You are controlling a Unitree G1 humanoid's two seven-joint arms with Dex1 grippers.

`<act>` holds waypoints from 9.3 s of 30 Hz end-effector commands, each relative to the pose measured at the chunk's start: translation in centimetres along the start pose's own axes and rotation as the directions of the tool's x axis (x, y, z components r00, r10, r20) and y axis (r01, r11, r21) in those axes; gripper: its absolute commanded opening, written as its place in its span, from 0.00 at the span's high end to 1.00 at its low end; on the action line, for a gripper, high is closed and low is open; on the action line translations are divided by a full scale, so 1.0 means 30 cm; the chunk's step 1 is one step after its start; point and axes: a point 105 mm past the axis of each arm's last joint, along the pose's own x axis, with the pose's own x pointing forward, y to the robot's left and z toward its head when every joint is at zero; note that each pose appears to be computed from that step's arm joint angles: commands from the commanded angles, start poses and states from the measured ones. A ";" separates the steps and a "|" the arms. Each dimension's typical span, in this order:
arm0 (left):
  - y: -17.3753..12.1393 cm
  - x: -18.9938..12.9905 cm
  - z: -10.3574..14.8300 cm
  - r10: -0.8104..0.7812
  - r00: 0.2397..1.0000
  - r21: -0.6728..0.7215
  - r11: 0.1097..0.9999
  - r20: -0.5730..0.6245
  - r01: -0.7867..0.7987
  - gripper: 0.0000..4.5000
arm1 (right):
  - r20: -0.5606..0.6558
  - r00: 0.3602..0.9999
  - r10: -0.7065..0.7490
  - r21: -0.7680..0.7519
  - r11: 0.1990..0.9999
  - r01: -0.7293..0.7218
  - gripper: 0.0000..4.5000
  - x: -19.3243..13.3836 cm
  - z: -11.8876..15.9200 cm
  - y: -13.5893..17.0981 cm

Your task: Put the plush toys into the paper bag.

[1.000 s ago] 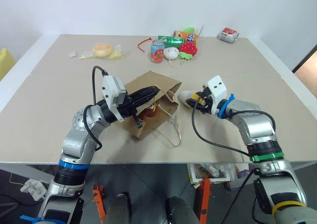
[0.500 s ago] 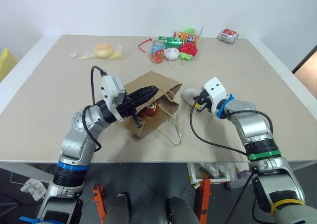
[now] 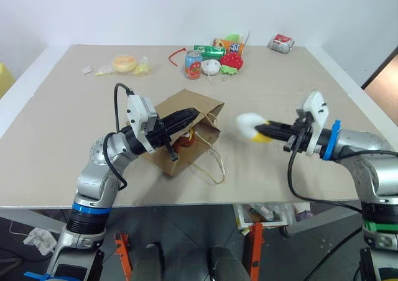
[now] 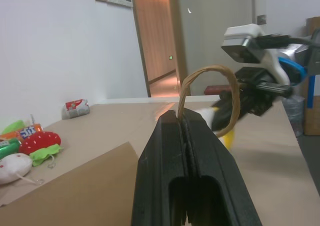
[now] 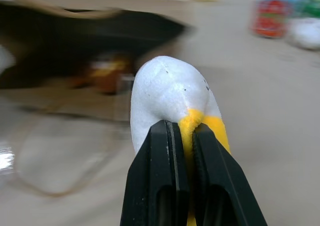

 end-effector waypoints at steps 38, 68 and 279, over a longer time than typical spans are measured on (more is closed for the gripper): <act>0.001 0.013 0.039 -0.006 0.999 0.032 0.999 0.043 0.005 1.00 | 0.106 0.909 0.404 0.270 0.868 -0.417 0.57 0.507 0.043 0.415; 0.002 0.018 0.036 0.004 0.999 0.018 1.000 0.054 -0.005 1.00 | -0.084 0.993 -0.077 0.276 0.956 0.098 0.01 0.205 -0.116 -0.052; 0.076 -0.043 0.196 -0.083 0.997 -0.681 0.730 -0.002 0.060 0.02 | 0.214 0.976 0.042 0.256 0.962 -0.098 0.06 -0.108 0.236 0.017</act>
